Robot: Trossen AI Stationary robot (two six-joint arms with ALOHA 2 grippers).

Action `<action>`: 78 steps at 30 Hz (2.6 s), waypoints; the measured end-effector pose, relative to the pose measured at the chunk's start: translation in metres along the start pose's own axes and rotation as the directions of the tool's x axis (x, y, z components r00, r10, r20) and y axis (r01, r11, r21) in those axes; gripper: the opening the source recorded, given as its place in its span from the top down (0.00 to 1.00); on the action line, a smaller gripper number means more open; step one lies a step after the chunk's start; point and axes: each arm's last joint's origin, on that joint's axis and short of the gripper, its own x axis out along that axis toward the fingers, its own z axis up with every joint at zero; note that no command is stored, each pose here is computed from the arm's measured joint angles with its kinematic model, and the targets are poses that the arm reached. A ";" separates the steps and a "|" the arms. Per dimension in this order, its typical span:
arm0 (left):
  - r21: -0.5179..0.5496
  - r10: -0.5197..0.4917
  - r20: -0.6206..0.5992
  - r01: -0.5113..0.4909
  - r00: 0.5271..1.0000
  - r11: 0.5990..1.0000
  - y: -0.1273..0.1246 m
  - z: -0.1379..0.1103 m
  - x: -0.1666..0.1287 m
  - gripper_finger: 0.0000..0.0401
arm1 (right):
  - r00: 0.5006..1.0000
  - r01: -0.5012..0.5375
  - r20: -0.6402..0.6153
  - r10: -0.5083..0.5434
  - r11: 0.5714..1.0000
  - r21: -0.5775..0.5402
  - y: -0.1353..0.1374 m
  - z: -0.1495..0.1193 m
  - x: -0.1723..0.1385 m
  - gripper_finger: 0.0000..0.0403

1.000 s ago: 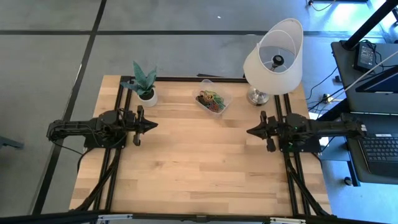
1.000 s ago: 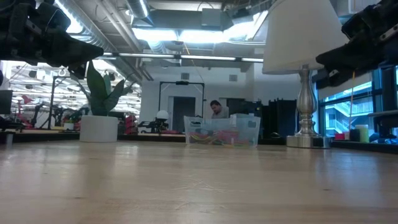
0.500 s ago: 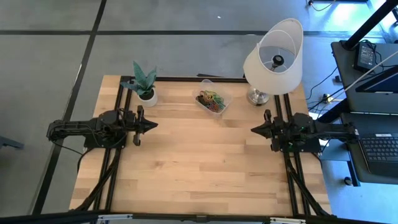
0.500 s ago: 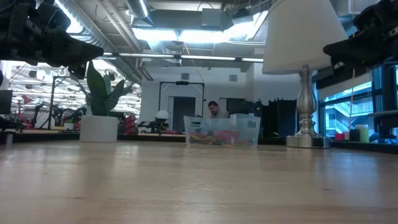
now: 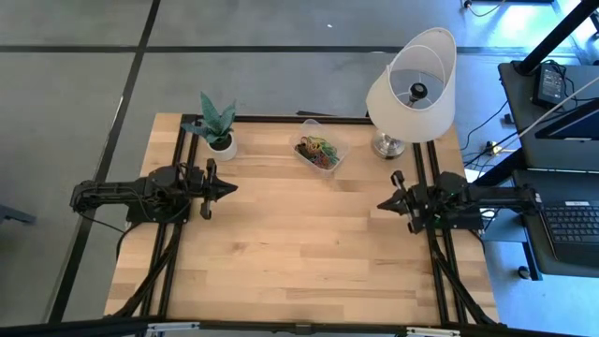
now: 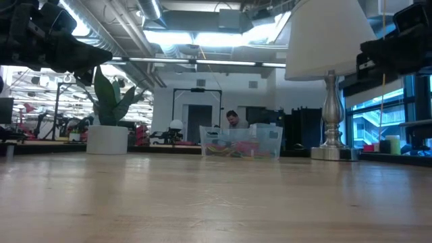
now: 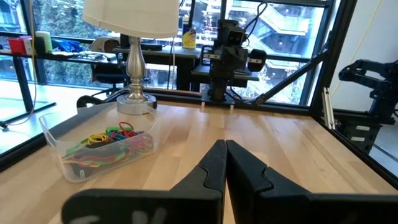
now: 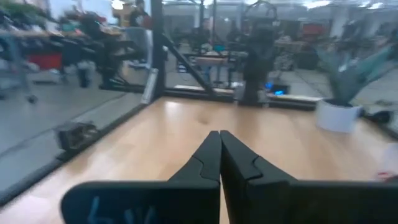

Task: Pick and place rubber bands into bin
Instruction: Return to Home Position

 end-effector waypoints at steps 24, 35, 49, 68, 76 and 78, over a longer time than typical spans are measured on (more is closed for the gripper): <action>0.000 0.000 -0.002 0.000 1.000 1.000 0.000 0.000 0.000 0.99 | 0.998 0.058 -0.016 -0.058 0.998 -0.015 -0.002 -0.001 0.000 0.97; 0.000 0.000 -0.002 0.000 1.000 1.000 0.000 0.000 0.000 0.99 | 0.998 0.058 -0.016 -0.058 0.998 -0.015 -0.002 -0.001 0.000 0.95; 0.000 0.000 -0.002 0.000 1.000 1.000 0.000 0.000 0.000 0.98 | 0.998 0.057 -0.015 -0.058 0.998 -0.015 -0.002 -0.001 0.000 0.95; 0.000 0.000 -0.002 0.000 1.000 1.000 0.000 0.000 0.000 0.98 | 0.998 0.057 -0.015 -0.057 0.998 -0.016 -0.002 -0.001 0.000 0.95; 0.000 0.000 -0.002 0.000 1.000 1.000 0.000 0.000 0.000 0.98 | 0.998 0.057 -0.015 -0.057 0.998 -0.016 -0.002 -0.001 0.000 0.95; 0.000 0.000 -0.002 0.000 1.000 1.000 0.000 0.000 0.000 0.99 | 0.998 0.057 -0.015 -0.058 0.998 -0.016 -0.002 -0.001 0.000 0.95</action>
